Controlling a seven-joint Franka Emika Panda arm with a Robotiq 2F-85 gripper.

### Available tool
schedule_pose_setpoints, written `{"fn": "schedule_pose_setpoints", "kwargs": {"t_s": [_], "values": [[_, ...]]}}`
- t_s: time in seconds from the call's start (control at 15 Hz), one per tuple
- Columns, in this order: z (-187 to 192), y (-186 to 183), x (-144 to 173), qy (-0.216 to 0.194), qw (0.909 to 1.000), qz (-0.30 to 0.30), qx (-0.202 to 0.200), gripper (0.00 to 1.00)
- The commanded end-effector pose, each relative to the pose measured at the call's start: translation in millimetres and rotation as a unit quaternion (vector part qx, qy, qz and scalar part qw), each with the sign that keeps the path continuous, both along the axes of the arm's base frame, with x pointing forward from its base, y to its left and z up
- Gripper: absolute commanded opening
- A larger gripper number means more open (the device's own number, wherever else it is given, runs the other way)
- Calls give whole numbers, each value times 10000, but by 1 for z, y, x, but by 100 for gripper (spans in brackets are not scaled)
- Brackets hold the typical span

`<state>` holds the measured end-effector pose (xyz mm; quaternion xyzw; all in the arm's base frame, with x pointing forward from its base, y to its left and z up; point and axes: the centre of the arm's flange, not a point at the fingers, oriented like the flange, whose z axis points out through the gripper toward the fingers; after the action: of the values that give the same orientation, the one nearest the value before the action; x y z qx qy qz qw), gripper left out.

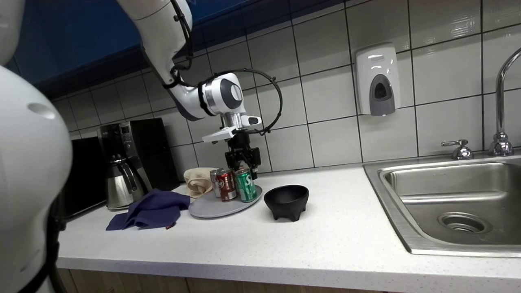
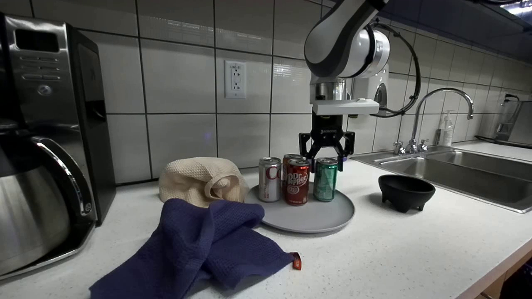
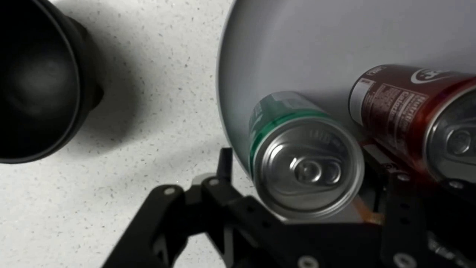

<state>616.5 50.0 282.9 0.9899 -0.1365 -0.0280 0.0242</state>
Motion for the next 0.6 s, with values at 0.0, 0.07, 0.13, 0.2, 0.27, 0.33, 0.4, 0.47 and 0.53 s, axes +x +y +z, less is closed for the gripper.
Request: {"fn": "schedule_pose_setpoints", "kwargs": {"t_s": [0.0, 0.07, 0.13, 0.2, 0.27, 0.33, 0.4, 0.47, 0.53], "values": [[2, -9, -1, -110, 9999, -69, 6, 100], [3, -10, -1, -143, 9999, -85, -10, 100], [6, -13, -1, -207, 9997, -110, -36, 100], [9, -15, -1, -267, 9995, -133, -62, 100], [12, -17, -1, -327, 9993, -147, -94, 100], [14, -19, -1, -379, 9991, -162, -118, 100], [16, -21, -1, -413, 9989, -176, -141, 100], [17, -23, -1, -448, 9988, -172, -137, 100], [17, -24, 0, -463, 9987, -171, -146, 100]]}}
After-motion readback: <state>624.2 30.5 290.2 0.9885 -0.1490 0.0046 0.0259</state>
